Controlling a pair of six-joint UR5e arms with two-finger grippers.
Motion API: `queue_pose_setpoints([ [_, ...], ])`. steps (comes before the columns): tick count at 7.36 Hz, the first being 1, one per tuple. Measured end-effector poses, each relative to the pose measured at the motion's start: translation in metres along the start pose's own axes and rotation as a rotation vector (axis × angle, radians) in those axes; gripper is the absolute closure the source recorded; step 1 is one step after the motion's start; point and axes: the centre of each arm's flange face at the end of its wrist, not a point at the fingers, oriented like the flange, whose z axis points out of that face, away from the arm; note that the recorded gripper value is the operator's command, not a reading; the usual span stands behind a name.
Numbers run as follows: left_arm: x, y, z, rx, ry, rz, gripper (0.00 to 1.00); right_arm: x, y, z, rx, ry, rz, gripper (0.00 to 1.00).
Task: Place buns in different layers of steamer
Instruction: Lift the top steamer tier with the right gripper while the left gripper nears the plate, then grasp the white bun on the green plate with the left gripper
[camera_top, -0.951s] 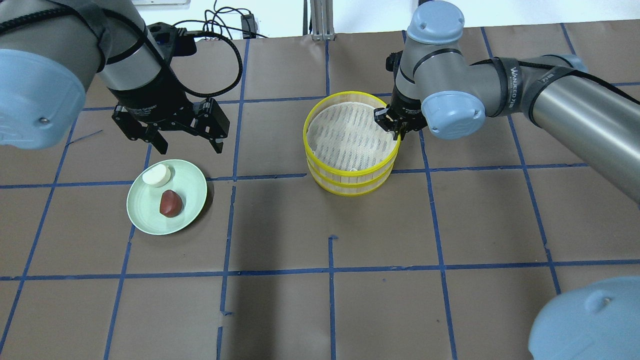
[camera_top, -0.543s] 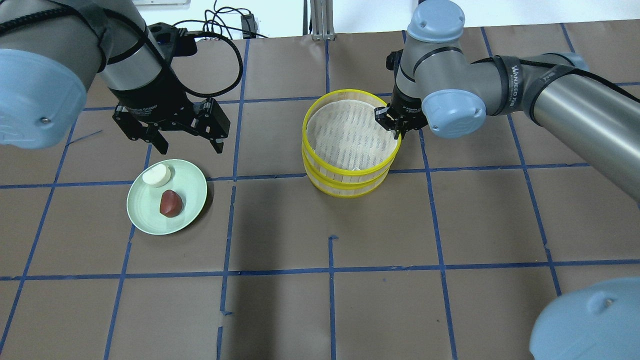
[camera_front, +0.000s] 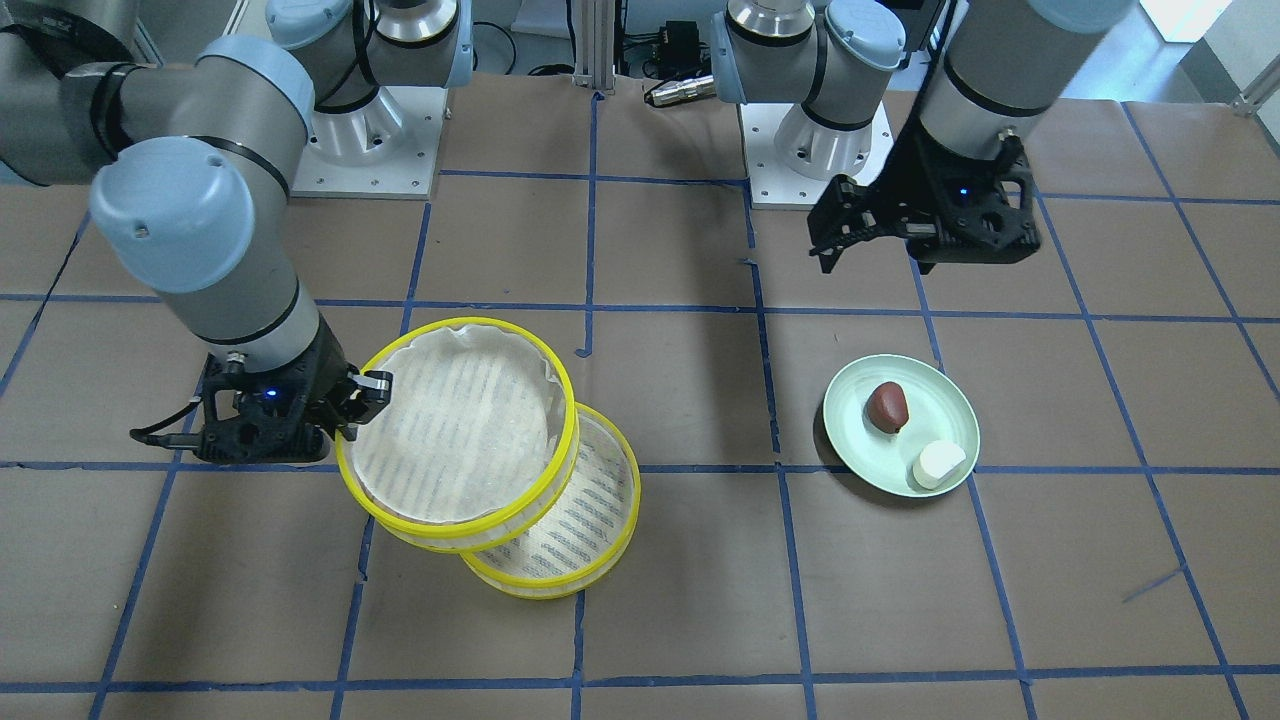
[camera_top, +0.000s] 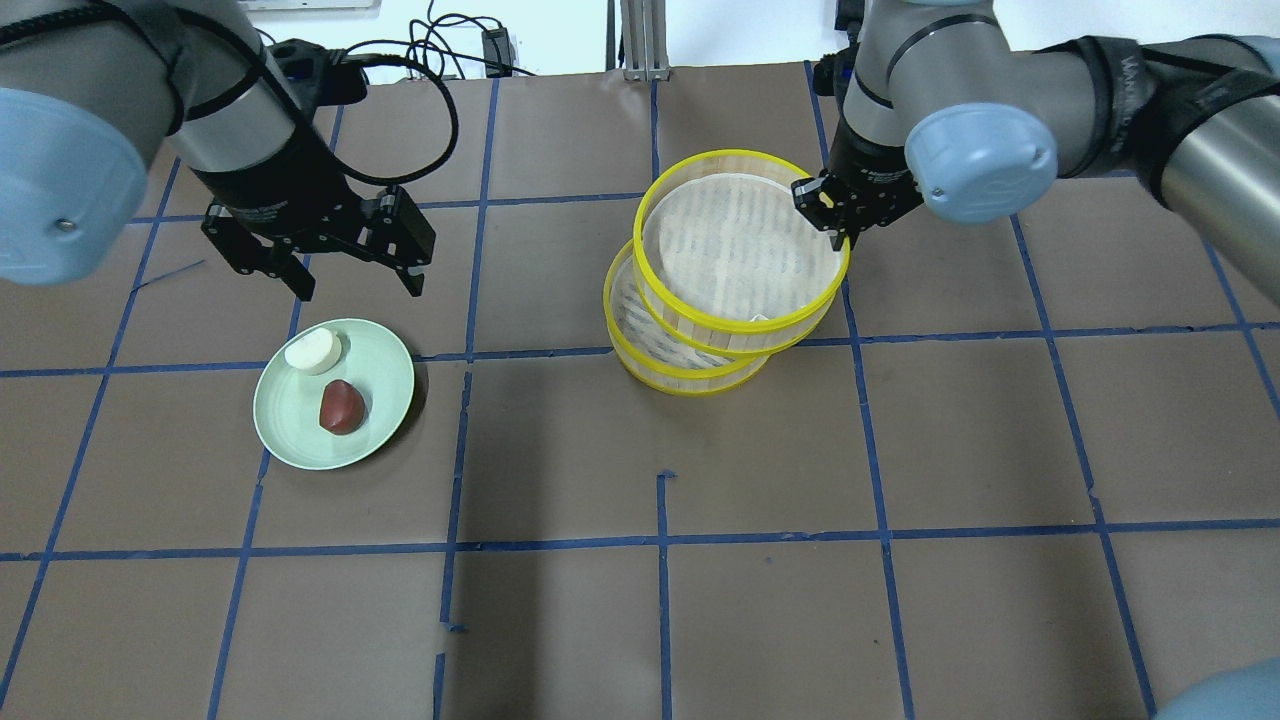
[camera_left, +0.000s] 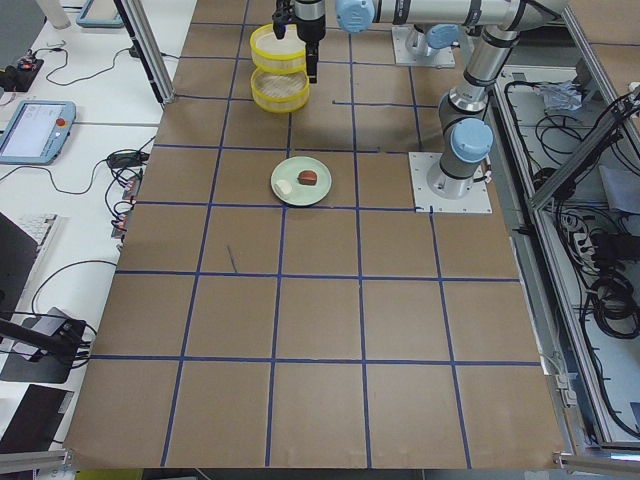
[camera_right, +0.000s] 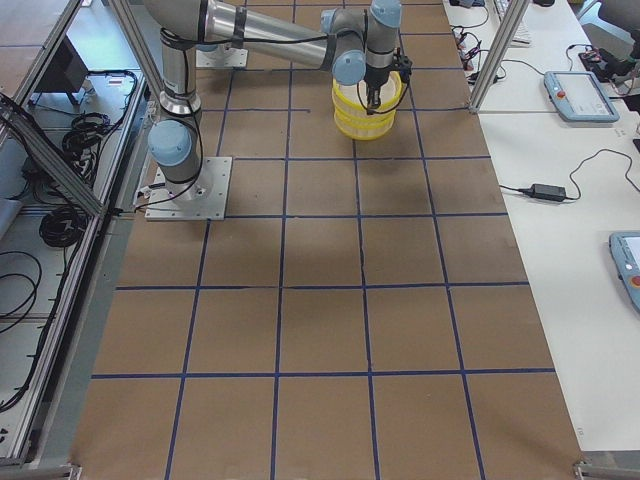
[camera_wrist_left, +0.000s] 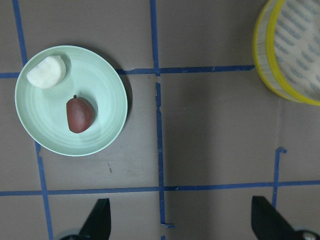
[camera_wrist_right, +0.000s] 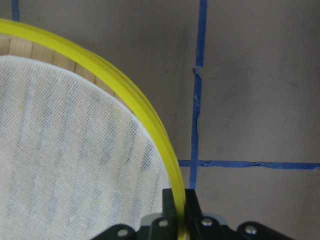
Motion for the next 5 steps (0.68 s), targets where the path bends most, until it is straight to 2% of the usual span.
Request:
queue_pose_setpoints([
  [1,-0.036,-0.012,0.017,-0.018,0.005,0.015,0.01,0.019,0.001,-0.006,-0.003,0.002,-0.014,0.93],
  [3,-0.096,-0.034,0.083,-0.074,0.012,0.017,0.01,0.063,0.000,-0.010,-0.009,0.003,-0.029,0.93],
  [5,-0.144,-0.055,0.136,-0.080,-0.001,0.033,0.02,0.098,0.002,-0.013,-0.015,0.014,-0.026,0.93],
])
